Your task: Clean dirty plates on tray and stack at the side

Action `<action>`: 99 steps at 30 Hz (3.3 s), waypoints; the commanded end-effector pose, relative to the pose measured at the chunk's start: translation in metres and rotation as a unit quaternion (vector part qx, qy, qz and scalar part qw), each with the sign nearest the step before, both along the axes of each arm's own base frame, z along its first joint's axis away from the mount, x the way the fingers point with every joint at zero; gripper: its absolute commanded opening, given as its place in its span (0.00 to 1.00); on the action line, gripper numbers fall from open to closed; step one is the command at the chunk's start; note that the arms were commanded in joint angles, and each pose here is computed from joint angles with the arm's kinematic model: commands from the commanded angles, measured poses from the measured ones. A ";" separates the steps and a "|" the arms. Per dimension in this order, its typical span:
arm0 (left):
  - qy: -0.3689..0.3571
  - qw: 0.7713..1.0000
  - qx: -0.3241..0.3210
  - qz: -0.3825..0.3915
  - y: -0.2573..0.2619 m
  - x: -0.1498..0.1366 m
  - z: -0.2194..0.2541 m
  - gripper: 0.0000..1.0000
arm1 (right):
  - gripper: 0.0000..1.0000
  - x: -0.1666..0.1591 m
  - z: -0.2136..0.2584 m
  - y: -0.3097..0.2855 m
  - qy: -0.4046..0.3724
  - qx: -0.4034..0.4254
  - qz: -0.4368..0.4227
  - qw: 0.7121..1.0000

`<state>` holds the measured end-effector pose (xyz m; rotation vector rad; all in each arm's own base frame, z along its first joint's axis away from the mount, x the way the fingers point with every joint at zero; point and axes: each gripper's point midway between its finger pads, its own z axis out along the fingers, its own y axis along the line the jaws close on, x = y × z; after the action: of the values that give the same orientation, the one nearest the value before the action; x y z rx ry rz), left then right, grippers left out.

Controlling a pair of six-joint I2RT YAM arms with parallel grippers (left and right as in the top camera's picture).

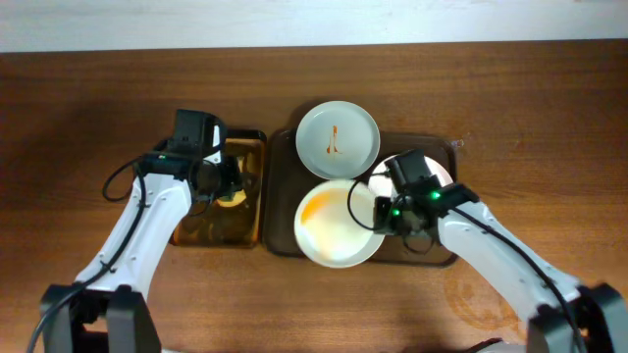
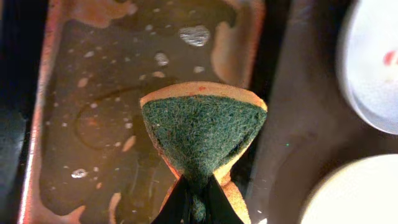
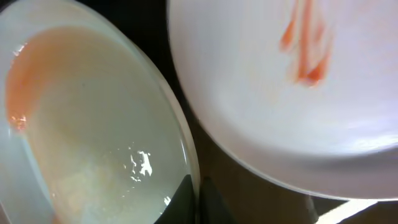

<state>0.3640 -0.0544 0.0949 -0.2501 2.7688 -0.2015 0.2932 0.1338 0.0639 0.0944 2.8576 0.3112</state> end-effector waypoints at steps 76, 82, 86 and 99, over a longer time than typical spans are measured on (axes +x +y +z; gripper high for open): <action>0.054 0.998 0.028 0.016 0.018 0.001 -0.040 0.00 | 0.43 -0.001 -0.022 -0.145 0.110 0.023 -0.156 0.981; 0.054 0.998 0.028 0.016 0.018 0.001 -0.040 0.00 | 0.35 0.004 -0.041 -0.143 0.084 0.033 -0.164 0.982; 0.054 0.998 0.028 0.016 0.018 0.001 -0.040 0.00 | 0.29 0.006 -0.050 -0.140 0.072 0.046 -0.182 0.980; 0.051 0.999 -0.001 -0.006 0.006 0.001 -0.039 0.00 | 0.04 -0.002 -0.061 -0.131 0.085 0.070 -0.179 0.978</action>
<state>0.3615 -0.0388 0.0548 -0.3078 2.8723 -0.1185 0.2982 -0.0009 0.0055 0.6872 2.8748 0.4320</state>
